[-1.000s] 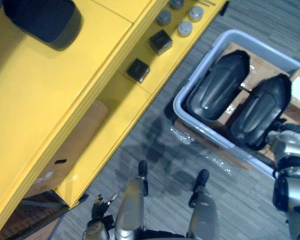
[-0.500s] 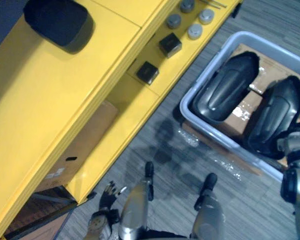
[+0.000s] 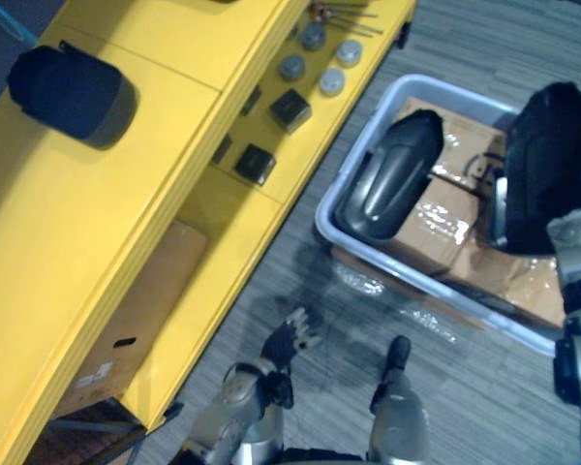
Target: Walk over and take plastic housings, then place them on the shelf
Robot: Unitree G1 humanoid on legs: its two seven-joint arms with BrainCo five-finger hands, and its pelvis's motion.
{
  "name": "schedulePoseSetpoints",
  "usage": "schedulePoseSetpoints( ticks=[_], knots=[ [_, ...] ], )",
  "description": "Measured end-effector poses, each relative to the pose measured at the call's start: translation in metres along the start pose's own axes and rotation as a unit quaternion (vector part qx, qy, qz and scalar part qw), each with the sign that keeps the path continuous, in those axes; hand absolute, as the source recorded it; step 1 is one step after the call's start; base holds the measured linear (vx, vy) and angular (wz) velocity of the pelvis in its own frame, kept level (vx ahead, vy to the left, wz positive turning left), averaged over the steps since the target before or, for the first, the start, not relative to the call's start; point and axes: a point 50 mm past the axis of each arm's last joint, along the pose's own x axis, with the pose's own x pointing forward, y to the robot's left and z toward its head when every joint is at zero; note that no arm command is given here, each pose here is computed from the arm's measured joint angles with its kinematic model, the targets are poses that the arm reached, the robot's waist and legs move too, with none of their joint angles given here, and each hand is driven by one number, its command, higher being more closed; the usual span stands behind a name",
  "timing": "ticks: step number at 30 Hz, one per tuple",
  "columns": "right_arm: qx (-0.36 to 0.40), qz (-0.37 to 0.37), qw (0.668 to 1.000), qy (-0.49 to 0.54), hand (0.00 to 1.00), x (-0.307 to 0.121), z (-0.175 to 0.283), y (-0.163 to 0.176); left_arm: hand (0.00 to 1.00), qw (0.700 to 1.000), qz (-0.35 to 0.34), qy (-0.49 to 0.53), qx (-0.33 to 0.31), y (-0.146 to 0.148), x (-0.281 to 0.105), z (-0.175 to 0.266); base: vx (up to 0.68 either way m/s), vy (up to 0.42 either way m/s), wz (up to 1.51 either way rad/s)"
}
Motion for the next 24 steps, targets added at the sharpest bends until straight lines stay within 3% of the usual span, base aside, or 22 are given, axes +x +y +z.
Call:
schedulePoseSetpoints(
  ticks=[6, 12, 17, 24],
  knots=[
    [0.066, 0.014, 0.994, -0.086, 1.0, -0.05, 0.024, 0.033, 0.0, 0.981, 0.125, -0.112, 0.098, 0.005, 0.021, 0.052, 0.03, -0.034, -0.22],
    [0.143, 0.029, 0.971, -0.191, 1.0, -0.101, 0.062, 0.055, 0.0, 0.937, 0.212, -0.251, 0.117, 0.01, 0.035, 0.124, -0.04, -0.03, -0.14],
    [0.212, 0.03, 0.939, -0.27, 1.0, -0.134, 0.094, 0.061, 0.0, 0.937, 0.224, -0.245, 0.108, 0.003, 0.056, 0.132, -0.02, -0.02, -0.14],
    [0.241, 0.053, 0.912, -0.328, 1.0, -0.17, 0.117, 0.074, 0.0, 0.955, 0.195, -0.214, 0.07, -0.008, 0.066, 0.121, 0.0, -0.002, -0.04]
  ],
)
